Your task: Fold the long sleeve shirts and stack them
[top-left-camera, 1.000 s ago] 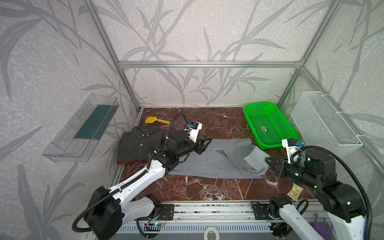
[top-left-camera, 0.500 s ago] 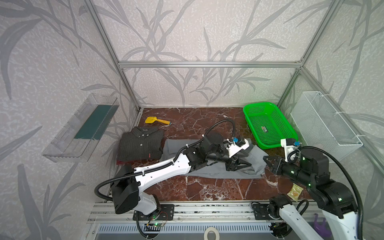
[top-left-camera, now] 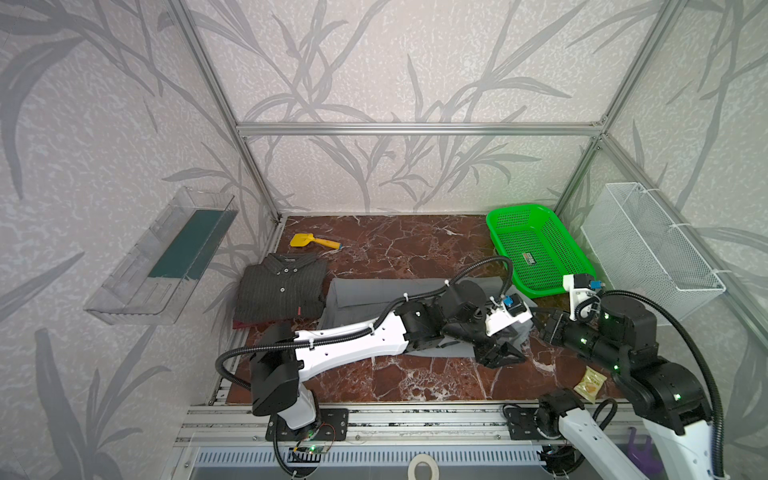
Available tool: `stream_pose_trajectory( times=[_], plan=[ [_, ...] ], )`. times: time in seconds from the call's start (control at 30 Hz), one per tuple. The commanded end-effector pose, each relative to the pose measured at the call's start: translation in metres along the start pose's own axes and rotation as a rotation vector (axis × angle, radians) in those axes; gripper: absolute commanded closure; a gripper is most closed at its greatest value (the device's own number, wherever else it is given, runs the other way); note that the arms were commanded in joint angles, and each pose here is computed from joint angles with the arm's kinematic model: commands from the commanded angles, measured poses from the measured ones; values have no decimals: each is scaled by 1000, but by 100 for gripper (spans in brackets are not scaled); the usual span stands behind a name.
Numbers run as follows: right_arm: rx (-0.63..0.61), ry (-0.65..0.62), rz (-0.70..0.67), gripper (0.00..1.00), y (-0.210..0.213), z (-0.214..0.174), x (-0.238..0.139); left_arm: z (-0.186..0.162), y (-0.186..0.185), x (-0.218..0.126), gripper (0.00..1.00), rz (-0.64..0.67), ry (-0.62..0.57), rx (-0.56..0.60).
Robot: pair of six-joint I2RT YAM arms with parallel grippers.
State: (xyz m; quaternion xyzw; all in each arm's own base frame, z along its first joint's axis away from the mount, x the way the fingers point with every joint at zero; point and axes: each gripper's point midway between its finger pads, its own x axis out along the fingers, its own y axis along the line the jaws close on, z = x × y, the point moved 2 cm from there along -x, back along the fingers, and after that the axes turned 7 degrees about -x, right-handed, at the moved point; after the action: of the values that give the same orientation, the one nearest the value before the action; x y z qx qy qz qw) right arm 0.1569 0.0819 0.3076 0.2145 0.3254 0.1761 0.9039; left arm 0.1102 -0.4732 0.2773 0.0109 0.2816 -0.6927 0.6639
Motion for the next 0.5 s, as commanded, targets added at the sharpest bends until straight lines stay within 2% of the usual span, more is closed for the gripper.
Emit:
stream_pose_trajectory(
  times=[0.0,0.17,0.2,0.23,0.33,0.47],
  plan=[
    [8,-28,8,100,3,8,1,-9,17,10,35,158,65,26],
    [15,-29,23,100,6,8,1,-9,36,18,31,311,73,29],
    [17,-29,25,100,6,8,1,-8,38,19,24,328,73,28],
    [18,-30,28,100,7,8,1,-6,41,19,20,356,71,28],
    [18,-39,25,100,6,9,0,-1,49,13,20,451,62,30],
    [19,-42,32,100,8,10,-1,-10,47,9,19,564,59,112]
  ],
)
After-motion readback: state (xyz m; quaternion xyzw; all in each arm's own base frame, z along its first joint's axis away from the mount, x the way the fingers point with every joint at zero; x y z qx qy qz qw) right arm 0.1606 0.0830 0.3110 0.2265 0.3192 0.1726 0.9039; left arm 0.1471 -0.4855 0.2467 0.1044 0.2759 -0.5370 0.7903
